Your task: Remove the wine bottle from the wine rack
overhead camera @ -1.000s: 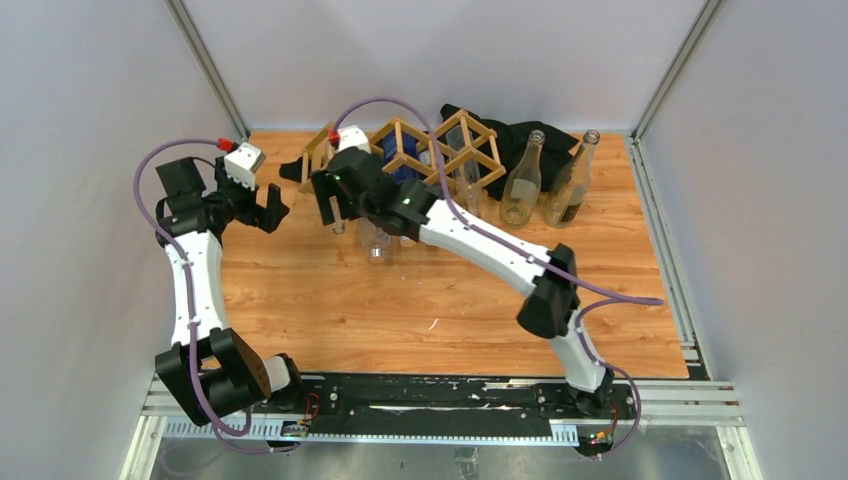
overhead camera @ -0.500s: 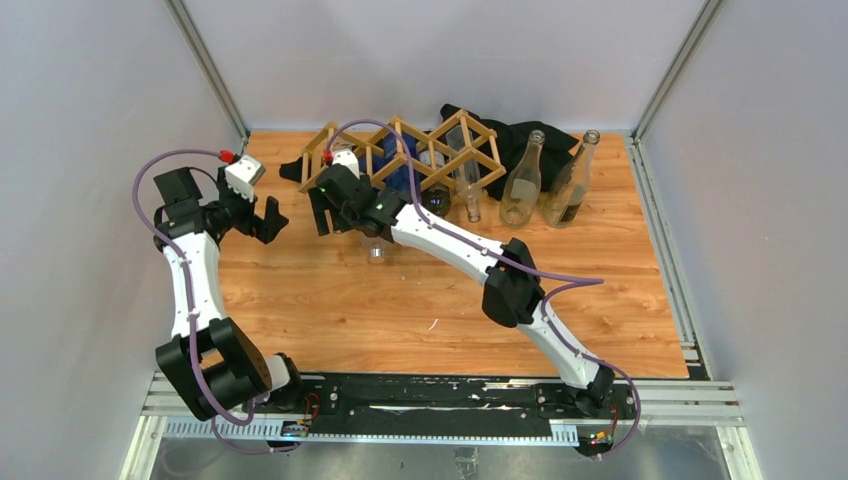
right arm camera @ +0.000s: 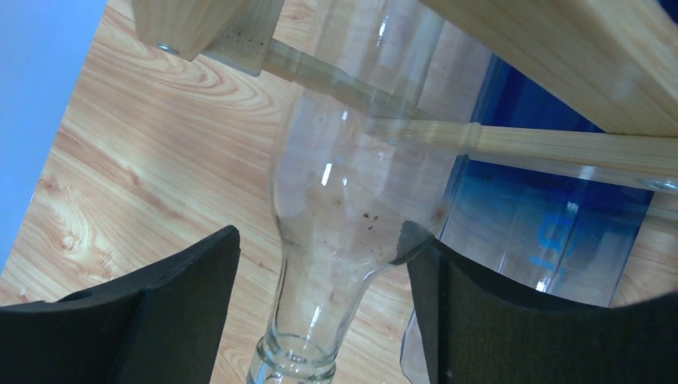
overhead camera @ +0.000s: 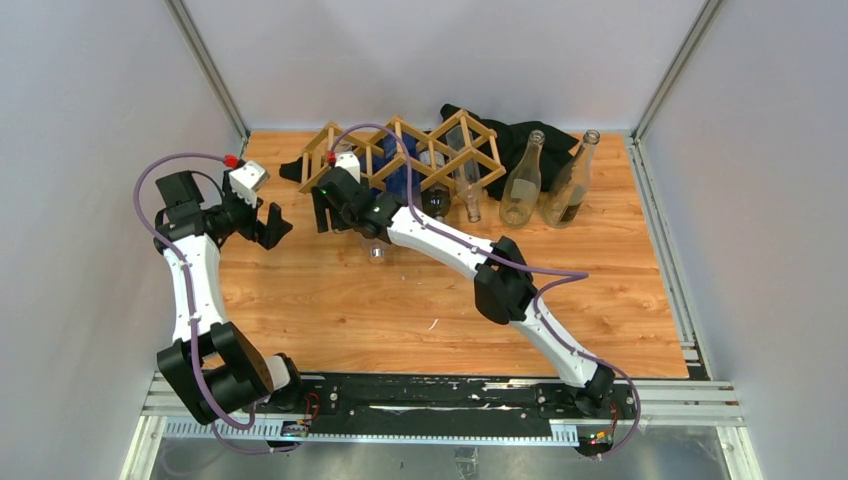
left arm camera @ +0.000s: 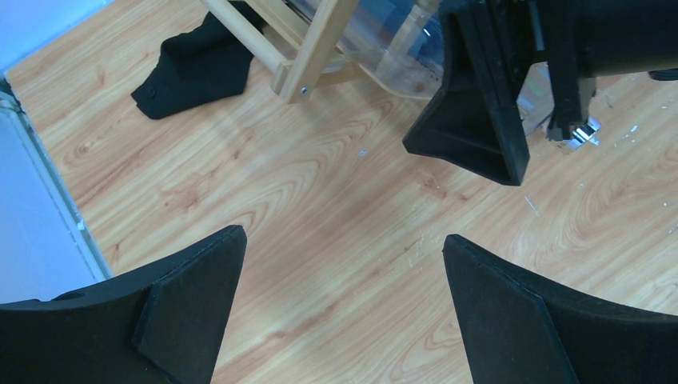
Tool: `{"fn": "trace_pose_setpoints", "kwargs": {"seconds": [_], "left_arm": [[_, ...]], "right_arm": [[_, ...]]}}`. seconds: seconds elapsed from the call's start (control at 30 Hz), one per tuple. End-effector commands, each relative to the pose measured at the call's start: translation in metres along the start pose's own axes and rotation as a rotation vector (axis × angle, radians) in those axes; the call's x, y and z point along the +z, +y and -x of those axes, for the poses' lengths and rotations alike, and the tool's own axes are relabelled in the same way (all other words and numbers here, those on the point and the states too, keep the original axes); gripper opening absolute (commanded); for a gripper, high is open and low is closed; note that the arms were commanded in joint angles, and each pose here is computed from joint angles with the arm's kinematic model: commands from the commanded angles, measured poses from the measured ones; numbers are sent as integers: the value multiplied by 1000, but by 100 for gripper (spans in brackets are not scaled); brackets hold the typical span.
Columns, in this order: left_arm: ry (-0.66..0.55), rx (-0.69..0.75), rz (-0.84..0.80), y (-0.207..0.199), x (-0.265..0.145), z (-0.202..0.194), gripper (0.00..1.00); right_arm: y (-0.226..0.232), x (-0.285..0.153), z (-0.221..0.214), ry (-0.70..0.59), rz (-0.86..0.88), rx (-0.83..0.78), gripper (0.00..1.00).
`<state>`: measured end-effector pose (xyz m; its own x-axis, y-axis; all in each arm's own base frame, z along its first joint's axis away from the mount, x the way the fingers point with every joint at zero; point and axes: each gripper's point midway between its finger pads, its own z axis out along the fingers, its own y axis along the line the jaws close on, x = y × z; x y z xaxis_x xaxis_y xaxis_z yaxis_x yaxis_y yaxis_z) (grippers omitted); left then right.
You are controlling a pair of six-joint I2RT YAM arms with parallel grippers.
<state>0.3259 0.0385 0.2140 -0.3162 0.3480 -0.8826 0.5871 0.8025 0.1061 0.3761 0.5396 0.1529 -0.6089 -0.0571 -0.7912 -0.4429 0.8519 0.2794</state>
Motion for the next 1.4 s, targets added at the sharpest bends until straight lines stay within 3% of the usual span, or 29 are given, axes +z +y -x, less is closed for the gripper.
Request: {"fn": "trace_pose_setpoints", "kwargs": {"seconds": [0.0,0.13,0.47,0.6,0.83,1.07,1.37], "left_arm": [[-28,22,-23,-7,-5,8,99],[-36,39,-24,-9,-7,11,100],[-61,73,-38,-14,-9,17,96],[-54,91,-57,-19,-4,12,94],[12,143,-111,-37,14,-7,93],[8,191,-111,-37,17,7,92],[-13,406,-140,-56,13,20,100]], "right_arm": [[-4,11,12,-46,-1,48,78],[-3,13,12,-55,2,58,64],[6,-14,17,-80,31,78,11],[15,-30,15,-95,44,71,1],[21,-57,9,-111,70,71,0],[23,-95,2,-125,111,45,0],[15,-151,-6,-137,161,65,0]]}}
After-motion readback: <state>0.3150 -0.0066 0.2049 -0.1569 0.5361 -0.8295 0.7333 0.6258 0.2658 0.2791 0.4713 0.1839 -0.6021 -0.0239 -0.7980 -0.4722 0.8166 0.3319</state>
